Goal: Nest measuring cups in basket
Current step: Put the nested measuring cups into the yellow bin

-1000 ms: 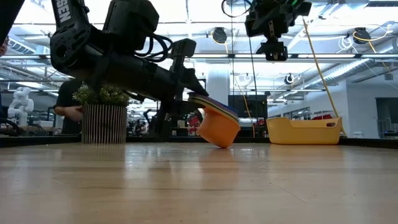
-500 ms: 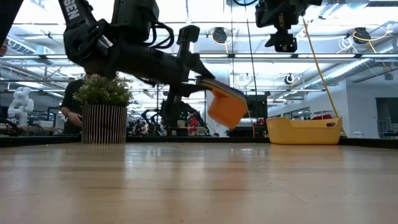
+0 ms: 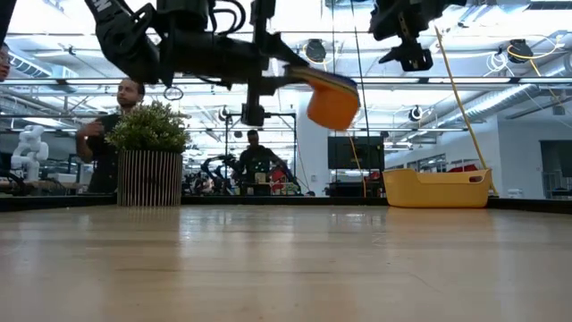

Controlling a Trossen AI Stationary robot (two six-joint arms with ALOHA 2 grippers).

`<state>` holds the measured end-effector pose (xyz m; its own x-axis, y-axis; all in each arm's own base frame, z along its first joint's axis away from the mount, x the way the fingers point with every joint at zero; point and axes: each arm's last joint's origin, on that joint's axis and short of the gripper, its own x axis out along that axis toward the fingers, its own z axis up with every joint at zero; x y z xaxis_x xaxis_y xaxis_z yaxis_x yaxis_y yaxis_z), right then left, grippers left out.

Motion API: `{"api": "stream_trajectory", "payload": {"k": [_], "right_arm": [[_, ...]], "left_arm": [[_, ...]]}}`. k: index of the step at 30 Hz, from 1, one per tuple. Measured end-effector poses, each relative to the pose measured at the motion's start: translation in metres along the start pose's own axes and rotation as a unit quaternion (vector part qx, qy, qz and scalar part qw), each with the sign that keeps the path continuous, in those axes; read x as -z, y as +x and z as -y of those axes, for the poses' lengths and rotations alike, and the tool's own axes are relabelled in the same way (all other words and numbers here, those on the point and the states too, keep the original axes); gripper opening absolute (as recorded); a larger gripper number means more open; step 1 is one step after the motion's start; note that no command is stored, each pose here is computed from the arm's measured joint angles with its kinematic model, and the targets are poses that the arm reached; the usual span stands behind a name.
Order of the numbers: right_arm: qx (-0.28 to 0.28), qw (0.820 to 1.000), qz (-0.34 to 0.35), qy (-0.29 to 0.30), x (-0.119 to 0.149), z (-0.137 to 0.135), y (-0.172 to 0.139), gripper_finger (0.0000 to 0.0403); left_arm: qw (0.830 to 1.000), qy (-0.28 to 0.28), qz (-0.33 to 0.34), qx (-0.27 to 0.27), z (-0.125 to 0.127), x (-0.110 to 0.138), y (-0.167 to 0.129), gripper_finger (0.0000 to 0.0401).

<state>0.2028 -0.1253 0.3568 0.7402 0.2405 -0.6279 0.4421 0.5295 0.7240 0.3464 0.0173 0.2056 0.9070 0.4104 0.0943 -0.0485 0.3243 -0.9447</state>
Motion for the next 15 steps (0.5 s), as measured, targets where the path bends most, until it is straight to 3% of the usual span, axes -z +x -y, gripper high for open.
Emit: {"api": "stream_trajectory", "payload": {"k": [6, 15], "right_arm": [[-0.016, 0.998, 0.062, -0.021, 0.004, -0.008, -0.024, 0.0249], [0.033, 0.99, 0.134, -0.034, 0.016, -0.01, -0.048, 0.0249]], "left_arm": [[1.0, -0.001, 0.002, 0.023, 0.014, -0.024, 0.001, 0.0092], [0.999, 0.007, -0.005, 0.046, 0.028, -0.059, 0.001, 0.0092]]}}
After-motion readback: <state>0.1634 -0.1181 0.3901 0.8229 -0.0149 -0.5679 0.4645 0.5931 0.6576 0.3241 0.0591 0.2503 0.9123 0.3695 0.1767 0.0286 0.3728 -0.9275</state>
